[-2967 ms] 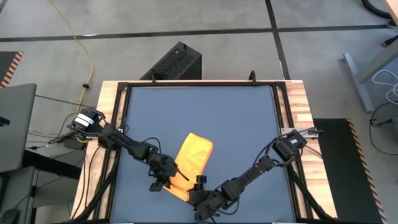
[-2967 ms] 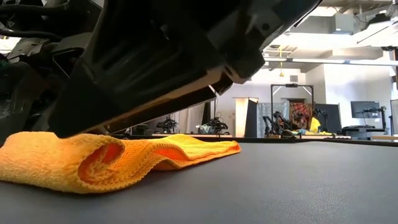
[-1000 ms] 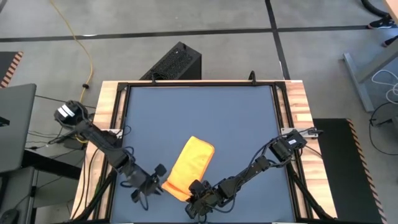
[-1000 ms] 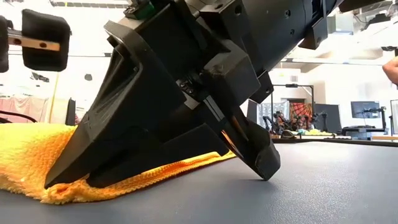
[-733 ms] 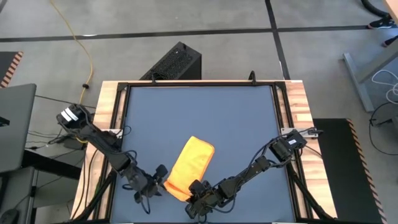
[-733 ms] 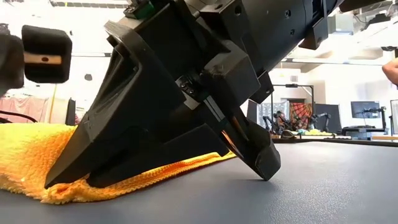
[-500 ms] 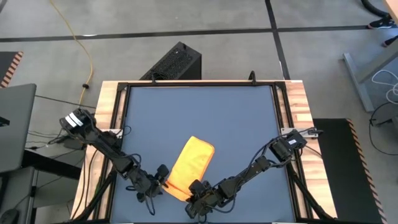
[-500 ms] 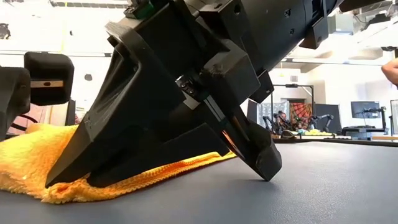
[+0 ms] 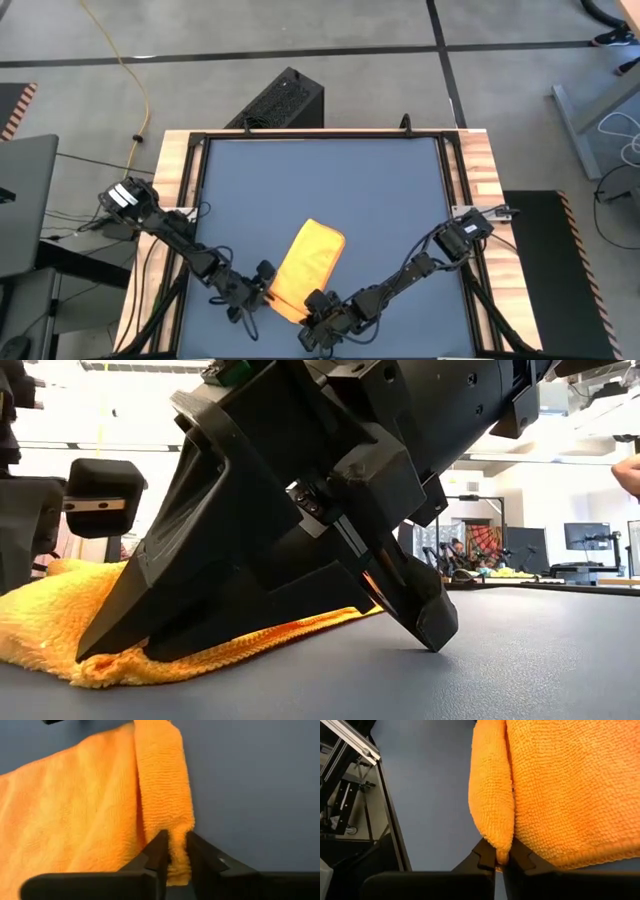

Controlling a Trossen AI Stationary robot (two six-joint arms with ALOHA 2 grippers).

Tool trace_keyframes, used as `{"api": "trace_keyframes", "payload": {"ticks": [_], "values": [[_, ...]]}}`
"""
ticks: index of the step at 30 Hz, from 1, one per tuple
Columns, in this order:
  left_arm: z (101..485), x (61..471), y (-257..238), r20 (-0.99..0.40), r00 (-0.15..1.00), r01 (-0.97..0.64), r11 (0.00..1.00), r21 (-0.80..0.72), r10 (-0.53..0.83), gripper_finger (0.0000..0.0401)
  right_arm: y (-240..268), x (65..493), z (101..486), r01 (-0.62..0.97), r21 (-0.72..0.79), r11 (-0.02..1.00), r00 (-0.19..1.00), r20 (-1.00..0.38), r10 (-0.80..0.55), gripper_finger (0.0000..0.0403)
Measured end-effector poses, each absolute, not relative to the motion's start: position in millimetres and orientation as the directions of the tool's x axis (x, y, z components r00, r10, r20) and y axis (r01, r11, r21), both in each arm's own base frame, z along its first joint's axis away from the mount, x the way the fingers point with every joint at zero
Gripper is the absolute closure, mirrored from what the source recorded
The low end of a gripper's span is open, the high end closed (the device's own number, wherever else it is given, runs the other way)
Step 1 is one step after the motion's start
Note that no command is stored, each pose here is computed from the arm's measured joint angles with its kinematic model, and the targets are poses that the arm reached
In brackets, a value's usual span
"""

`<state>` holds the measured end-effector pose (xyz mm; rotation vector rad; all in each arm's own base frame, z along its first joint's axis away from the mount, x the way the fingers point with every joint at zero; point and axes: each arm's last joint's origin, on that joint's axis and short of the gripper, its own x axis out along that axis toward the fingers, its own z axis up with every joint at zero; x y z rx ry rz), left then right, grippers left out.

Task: Roll towel
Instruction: Roll the orange microfiber towel

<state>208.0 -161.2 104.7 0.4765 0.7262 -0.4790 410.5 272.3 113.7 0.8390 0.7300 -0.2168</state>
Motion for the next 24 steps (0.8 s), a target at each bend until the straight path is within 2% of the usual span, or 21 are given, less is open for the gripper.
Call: {"api": "trace_keyframes", "payload": {"ticks": [4, 11, 16, 24], "values": [[104.2, 210.9, -156.9, -0.734, 0.607, 0.582, 0.799, 0.151, -0.303, 0.0394, 273.2, 410.1, 113.8, 0.448, 0.602, 0.661, 0.74, -0.664, 0.103, 0.0364], [109.7, 217.4, -155.0, -0.76, 0.536, 0.6, 0.799, 0.035, -0.369, 0.04, 274.8, 411.6, 120.9, 0.448, 0.604, 0.66, 0.739, -0.665, 0.107, 0.0347], [120.6, 223.4, -159.8, -0.729, 0.474, 0.664, 0.744, -0.072, -0.494, 0.0401, 277.1, 402.1, 134.3, 0.456, 0.569, 0.684, 0.705, -0.7, 0.112, 0.0319], [125.1, 227.1, -162.3, -0.716, 0.472, 0.667, 0.74, -0.091, -0.514, 0.0401, 286.5, 386.4, 148.3, 0.414, 0.517, 0.749, 0.674, -0.727, 0.129, 0.0274]]}}
